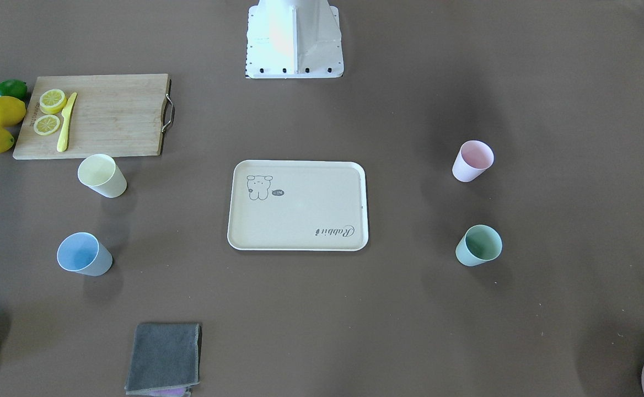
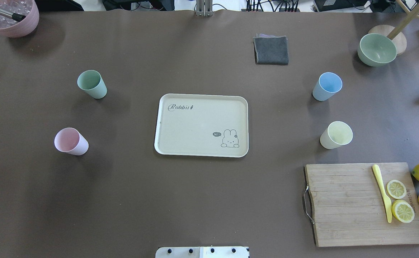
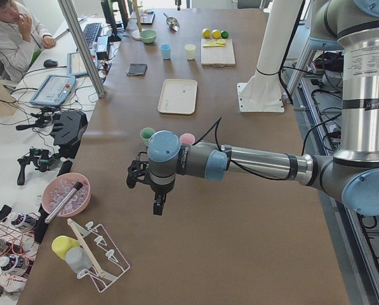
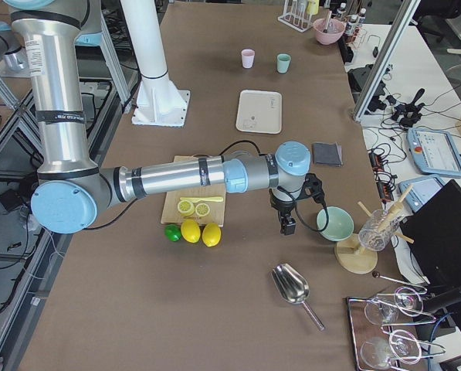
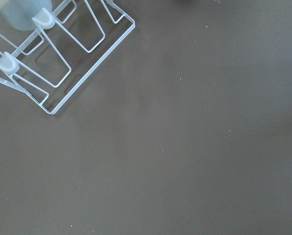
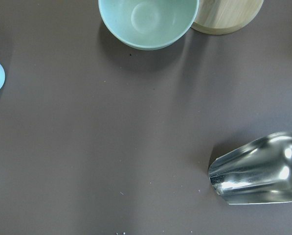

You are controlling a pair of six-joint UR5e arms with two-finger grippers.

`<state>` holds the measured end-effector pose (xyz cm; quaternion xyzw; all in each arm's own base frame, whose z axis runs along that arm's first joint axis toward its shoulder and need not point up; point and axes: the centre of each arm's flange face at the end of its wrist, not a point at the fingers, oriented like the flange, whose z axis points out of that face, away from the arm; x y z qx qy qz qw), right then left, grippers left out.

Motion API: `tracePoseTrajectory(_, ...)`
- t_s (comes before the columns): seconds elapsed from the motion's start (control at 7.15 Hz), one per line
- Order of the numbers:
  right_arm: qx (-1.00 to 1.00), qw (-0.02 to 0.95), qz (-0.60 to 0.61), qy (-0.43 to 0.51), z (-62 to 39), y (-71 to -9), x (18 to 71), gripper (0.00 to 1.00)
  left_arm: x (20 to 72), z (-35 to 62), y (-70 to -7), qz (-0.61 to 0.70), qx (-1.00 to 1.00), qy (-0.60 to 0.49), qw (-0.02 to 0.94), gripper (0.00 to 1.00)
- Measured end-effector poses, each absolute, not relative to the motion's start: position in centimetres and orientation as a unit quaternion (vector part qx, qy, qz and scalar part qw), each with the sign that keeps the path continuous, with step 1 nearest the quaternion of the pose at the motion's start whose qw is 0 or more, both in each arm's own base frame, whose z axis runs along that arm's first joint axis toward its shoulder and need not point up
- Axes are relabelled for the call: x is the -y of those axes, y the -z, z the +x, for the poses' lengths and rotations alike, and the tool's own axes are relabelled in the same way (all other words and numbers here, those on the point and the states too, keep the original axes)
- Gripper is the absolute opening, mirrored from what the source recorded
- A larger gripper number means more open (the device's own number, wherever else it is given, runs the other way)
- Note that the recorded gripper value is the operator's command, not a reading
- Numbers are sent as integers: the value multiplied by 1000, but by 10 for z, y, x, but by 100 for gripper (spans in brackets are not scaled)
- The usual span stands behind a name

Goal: Place all cups on tray

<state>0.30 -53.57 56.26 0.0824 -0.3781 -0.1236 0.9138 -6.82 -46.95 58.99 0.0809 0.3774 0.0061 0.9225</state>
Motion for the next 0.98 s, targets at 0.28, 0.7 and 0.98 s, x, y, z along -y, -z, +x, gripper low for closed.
tracePoseTrajectory(0.28,378,911,91,139,-9,-549,534,100,467,-66,-585,100,-380,-16,919,98)
tracePoseTrajectory(0.7,396,910,65,109,-81,-497,520,100,466,-24,-547,120,-404,2,907,98)
tracePoseTrajectory(0.98,407,909,38,83,-136,-460,499,98,467,30,-520,98,-422,9,901,97)
